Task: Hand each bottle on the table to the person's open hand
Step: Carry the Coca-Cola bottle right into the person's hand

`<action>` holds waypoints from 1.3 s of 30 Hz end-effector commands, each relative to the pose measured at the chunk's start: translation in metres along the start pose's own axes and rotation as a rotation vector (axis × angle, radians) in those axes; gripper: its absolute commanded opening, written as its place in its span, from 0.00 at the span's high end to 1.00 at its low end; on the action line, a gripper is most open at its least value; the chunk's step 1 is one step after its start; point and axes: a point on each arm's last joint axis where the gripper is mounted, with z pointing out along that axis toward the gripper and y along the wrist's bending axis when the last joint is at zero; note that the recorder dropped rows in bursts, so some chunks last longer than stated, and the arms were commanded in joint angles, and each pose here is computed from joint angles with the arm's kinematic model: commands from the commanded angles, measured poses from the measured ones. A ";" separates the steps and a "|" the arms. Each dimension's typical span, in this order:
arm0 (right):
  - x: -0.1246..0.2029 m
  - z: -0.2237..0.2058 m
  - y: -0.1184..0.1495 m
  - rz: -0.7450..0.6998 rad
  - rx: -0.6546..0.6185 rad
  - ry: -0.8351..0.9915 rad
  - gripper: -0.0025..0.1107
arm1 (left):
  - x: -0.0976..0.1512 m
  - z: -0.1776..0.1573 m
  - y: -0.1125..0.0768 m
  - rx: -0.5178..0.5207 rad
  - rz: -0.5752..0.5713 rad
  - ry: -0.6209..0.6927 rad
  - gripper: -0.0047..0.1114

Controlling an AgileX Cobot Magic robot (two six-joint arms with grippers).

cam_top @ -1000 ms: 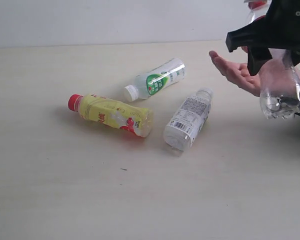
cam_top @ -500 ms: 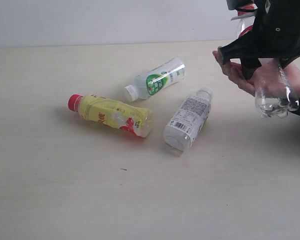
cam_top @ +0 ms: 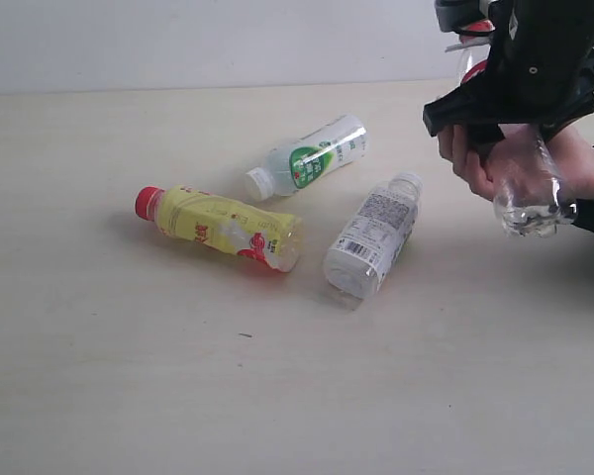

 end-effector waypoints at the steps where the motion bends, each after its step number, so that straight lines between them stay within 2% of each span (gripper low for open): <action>1: -0.003 0.001 -0.003 -0.008 0.013 -0.015 0.91 | -0.001 -0.001 0.000 0.000 0.002 -0.009 0.96; 9: -0.005 0.001 -0.003 -0.015 0.012 -0.031 0.49 | -0.001 -0.001 0.000 0.000 0.002 -0.009 0.96; 13: -0.005 0.001 -0.002 -0.005 0.009 -0.041 0.36 | -0.001 -0.001 0.000 0.000 0.002 -0.009 0.96; 17: -0.006 0.001 -0.002 0.010 0.008 -0.044 0.33 | -0.001 -0.001 0.000 0.000 0.002 -0.009 0.96; 39: -0.009 -0.006 -0.006 -0.003 0.025 -0.099 0.33 | -0.001 -0.001 0.000 0.000 0.002 -0.009 0.96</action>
